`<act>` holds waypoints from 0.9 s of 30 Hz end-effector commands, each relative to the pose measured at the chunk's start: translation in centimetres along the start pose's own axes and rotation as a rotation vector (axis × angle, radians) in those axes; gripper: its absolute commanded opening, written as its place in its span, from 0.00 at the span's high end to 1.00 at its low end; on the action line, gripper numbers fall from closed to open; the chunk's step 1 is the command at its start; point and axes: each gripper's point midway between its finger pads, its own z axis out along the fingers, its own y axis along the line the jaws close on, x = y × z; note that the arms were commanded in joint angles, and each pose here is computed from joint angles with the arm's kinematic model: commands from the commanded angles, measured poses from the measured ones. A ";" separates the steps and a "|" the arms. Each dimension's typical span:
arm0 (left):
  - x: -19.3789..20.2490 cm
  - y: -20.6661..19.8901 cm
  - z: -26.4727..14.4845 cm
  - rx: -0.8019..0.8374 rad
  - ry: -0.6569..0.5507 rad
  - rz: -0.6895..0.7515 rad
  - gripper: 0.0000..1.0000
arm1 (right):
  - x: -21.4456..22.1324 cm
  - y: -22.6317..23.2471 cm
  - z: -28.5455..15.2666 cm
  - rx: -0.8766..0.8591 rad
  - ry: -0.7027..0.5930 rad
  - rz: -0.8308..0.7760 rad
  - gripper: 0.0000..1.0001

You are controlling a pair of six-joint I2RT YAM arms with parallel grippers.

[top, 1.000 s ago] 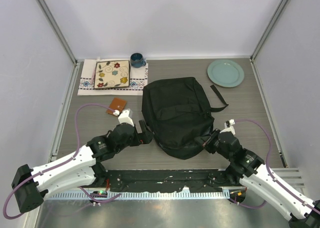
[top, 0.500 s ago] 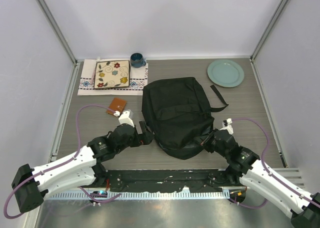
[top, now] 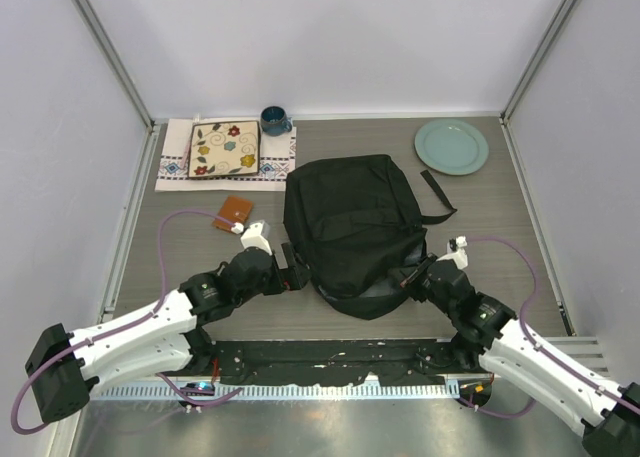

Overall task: Pack the student bag
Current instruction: Adjust the student bag at the center of the board.

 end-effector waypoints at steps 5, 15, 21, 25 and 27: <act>-1.0 -1.2 0.0 0.048 -0.038 -0.025 0.00 | -0.5 2.2 1.0 -0.053 -0.023 0.002 0.99; -1.0 -1.1 0.0 0.048 -0.044 -0.026 0.01 | -0.9 3.5 -3.0 -0.107 0.010 -0.005 0.90; -0.9 -1.0 0.2 0.045 -0.041 -0.028 0.00 | 1.5 0.2 -3.1 -0.012 0.117 -0.052 0.65; -0.7 -1.1 0.5 0.048 -0.036 -0.032 0.00 | 1.4 -0.6 -2.4 -0.029 0.086 -0.028 0.69; -0.6 -1.2 0.5 0.049 -0.031 -0.031 0.00 | 1.2 0.0 -1.9 -0.059 0.067 -0.006 0.75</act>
